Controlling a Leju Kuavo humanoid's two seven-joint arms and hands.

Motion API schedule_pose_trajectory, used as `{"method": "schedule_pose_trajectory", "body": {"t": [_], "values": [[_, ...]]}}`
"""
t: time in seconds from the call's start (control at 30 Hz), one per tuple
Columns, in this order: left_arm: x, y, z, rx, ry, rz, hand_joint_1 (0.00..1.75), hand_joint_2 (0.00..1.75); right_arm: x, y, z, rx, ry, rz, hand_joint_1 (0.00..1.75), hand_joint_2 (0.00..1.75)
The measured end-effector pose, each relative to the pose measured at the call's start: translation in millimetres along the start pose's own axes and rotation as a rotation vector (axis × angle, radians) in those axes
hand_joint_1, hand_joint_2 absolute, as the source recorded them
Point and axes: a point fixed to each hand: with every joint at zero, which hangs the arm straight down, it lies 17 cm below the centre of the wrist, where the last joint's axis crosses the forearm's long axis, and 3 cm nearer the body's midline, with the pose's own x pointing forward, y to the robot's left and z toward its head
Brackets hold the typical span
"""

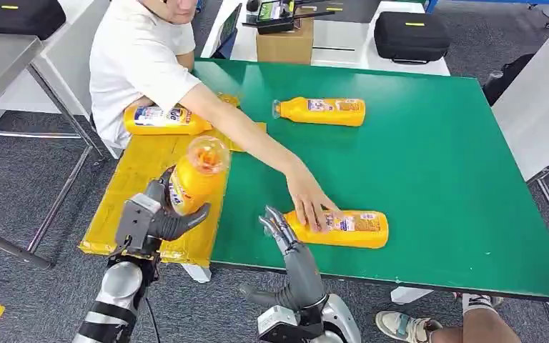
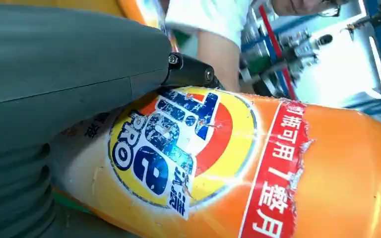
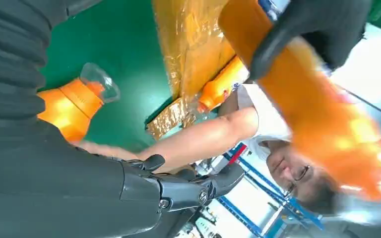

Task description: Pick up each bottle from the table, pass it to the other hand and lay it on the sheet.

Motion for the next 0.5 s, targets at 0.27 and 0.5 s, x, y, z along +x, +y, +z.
{"method": "schedule_pose_trajectory", "body": {"t": [0.27, 0.5], "values": [[-76, 13, -28, -0.137, 0.080, -0.560, 1.75, 1.75, 9, 4, -5, 0.021, -0.029, -0.076, 0.00, 1.75], [-136, 16, -32, -0.253, 0.224, -0.658, 1.75, 1.75, 17, 5, -11, 0.035, -0.057, -0.149, 0.00, 1.75]]}}
